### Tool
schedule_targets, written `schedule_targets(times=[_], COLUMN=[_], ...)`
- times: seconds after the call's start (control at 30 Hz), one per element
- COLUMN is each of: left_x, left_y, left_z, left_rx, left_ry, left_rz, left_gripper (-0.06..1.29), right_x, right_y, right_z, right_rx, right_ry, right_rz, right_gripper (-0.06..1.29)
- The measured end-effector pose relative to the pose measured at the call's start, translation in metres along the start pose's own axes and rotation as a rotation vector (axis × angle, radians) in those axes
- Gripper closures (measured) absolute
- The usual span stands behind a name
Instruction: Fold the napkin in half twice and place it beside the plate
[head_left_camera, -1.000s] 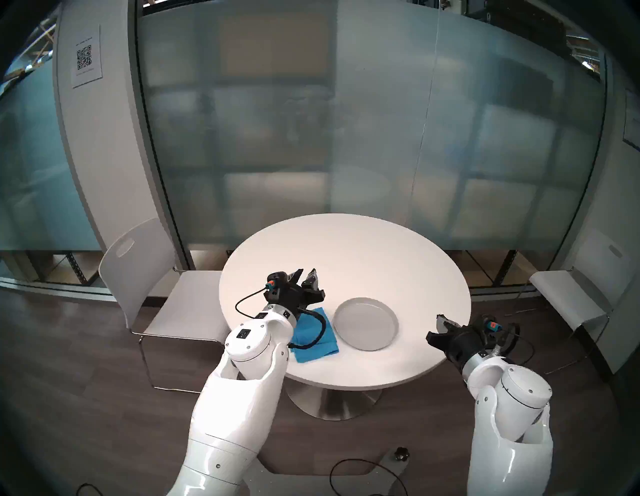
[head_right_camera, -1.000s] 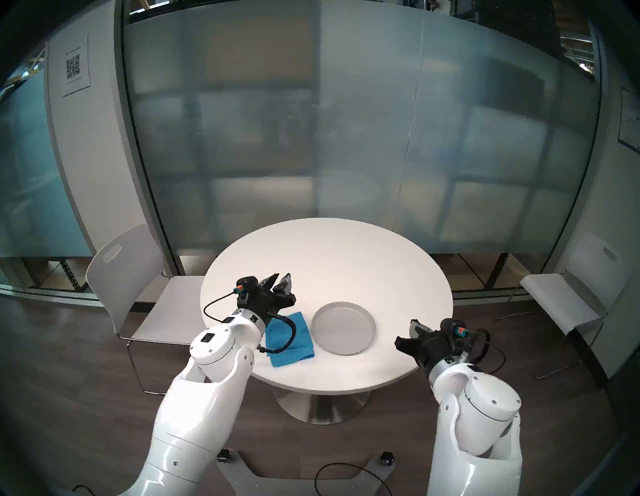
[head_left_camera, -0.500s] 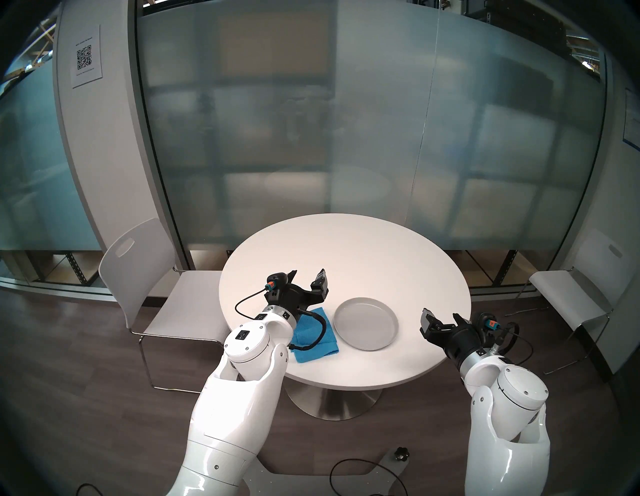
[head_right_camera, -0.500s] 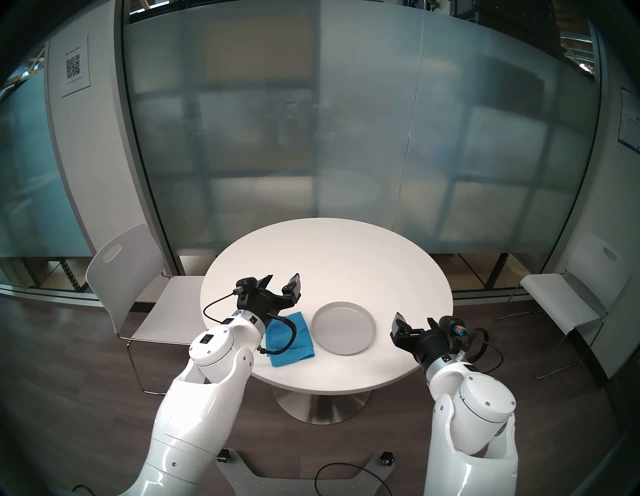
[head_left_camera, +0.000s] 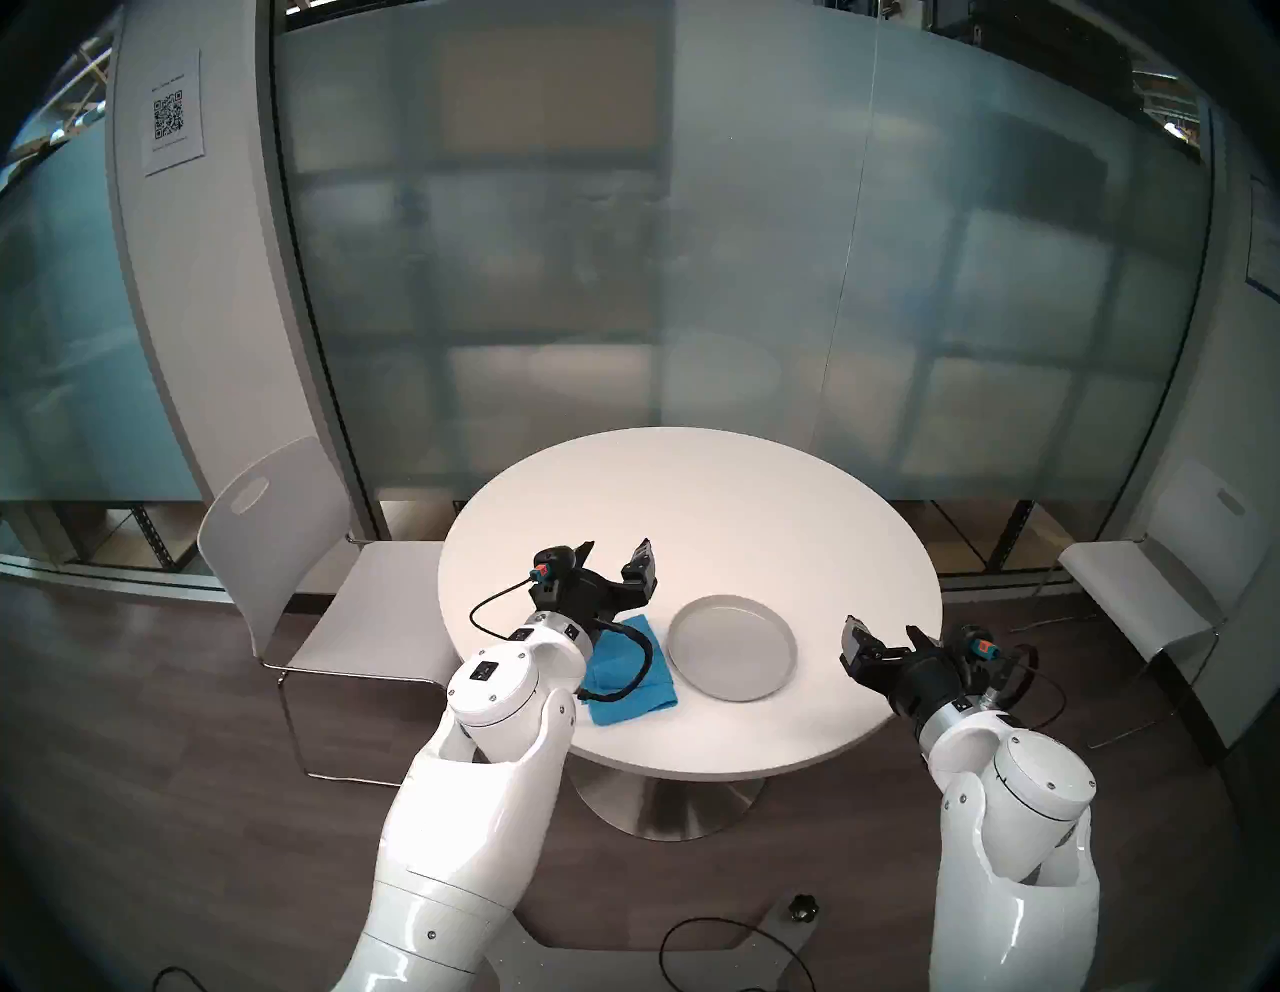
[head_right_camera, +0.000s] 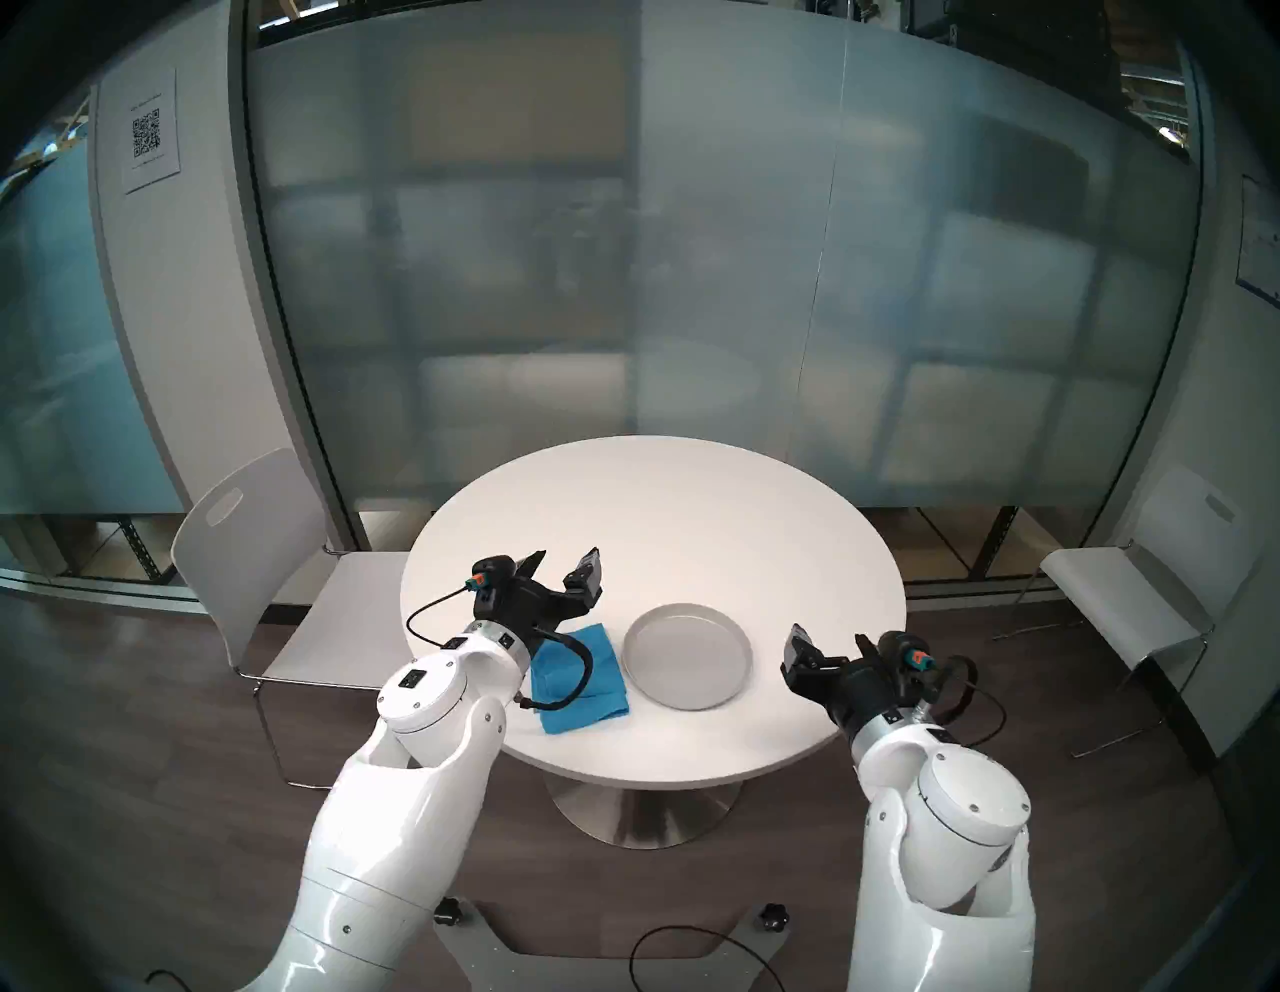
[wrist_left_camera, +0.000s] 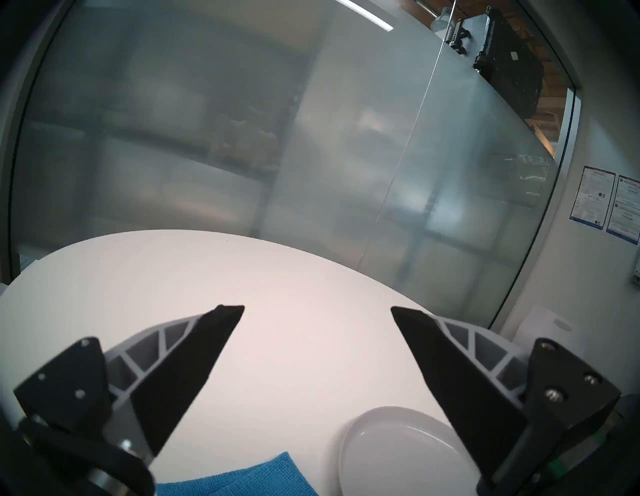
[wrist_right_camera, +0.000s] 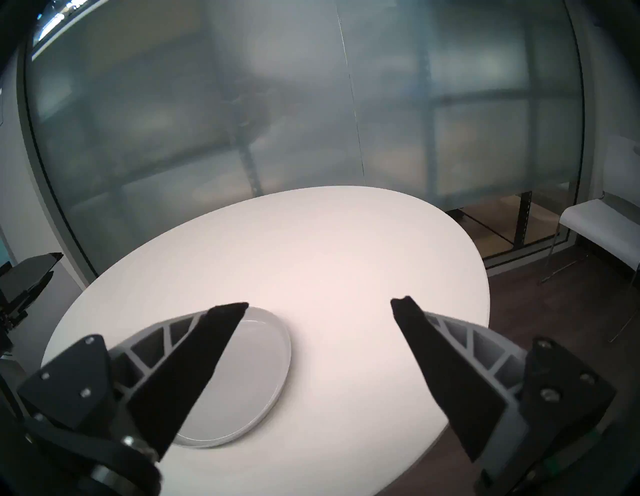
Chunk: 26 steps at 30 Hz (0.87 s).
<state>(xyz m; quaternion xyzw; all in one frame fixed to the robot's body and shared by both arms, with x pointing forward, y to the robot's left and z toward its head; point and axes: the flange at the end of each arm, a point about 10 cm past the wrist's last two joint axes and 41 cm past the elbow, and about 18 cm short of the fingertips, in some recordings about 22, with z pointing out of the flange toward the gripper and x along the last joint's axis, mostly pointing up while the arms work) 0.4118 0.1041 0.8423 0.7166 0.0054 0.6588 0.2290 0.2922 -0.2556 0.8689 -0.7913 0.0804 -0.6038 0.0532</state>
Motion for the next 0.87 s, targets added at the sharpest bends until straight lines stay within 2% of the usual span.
schedule_targets(times=[0.87], left_x=[-0.0003], left_y=[0.0002], left_z=[-0.0002], left_rx=[-0.002], left_ry=[-0.001], left_rz=[0.002], left_gripper=[0.01], right_x=[0.0002], right_y=[-0.0001], right_z=[0.0001], right_rx=[0.0], right_ry=[0.001], right_rz=[0.001], right_gripper=[0.04])
